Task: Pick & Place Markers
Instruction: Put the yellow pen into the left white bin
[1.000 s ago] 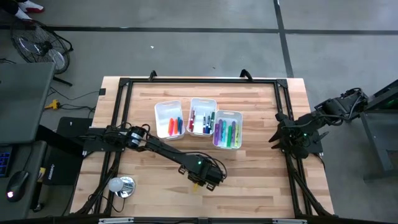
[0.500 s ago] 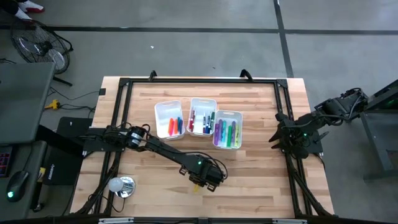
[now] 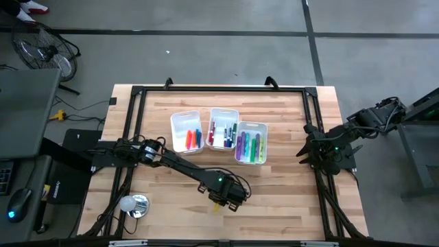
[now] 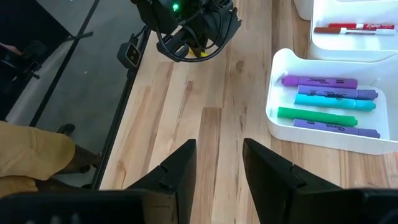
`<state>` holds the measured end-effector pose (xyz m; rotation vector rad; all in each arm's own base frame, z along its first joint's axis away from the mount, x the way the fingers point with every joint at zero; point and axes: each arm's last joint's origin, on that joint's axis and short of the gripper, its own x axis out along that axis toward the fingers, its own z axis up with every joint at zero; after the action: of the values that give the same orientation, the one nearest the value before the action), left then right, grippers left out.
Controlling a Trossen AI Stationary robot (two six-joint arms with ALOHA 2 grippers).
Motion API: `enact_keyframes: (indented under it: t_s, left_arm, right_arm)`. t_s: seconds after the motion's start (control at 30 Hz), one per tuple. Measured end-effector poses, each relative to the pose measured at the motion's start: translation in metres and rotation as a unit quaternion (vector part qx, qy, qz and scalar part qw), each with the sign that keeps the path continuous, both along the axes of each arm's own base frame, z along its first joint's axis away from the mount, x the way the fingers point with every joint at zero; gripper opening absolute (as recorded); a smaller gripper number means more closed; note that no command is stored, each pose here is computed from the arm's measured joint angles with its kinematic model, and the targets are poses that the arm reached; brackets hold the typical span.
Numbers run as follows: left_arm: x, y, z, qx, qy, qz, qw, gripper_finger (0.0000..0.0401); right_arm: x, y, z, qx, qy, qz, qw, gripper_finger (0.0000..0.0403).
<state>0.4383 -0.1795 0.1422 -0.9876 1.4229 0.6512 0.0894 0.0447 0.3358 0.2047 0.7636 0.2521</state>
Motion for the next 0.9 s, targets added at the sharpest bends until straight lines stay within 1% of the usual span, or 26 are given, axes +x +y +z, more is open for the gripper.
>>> enact_keyframes:
  t_s: [0.2,0.37,0.5,0.77,0.8,0.87,0.9]
  left_arm:
    - [0.000,0.001,0.000,0.008,-0.002,0.002,1.000,0.0025]
    - [0.001,0.009,0.000,0.021,0.003,0.008,1.000,0.0025]
    - [0.001,0.013,0.007,0.018,-0.002,-0.007,1.000,0.0025]
    - [0.001,0.022,0.015,0.020,-0.002,-0.006,1.000,0.0025]
    - [-0.001,0.023,0.019,0.024,-0.002,-0.006,1.000,0.0025]
    - [-0.007,0.029,0.026,0.053,0.015,-0.002,0.998,0.0025]
    - [-0.007,0.031,0.029,0.054,0.009,0.001,0.999,0.0025]
  right_arm:
    - [0.000,0.000,0.000,0.003,0.002,0.004,1.000,0.0121]
    - [-0.002,0.000,-0.002,-0.003,0.013,0.005,1.000,0.0121]
    - [-0.002,-0.001,-0.003,-0.006,0.019,0.004,1.000,0.0121]
    - [-0.003,-0.001,-0.003,-0.013,0.019,0.009,1.000,0.0121]
    - [-0.003,-0.001,-0.003,-0.014,0.018,0.008,1.000,0.0121]
    - [-0.003,-0.001,-0.003,-0.018,0.017,0.009,1.000,0.0121]
    - [-0.003,-0.001,-0.003,-0.019,0.016,0.010,1.000,0.0121]
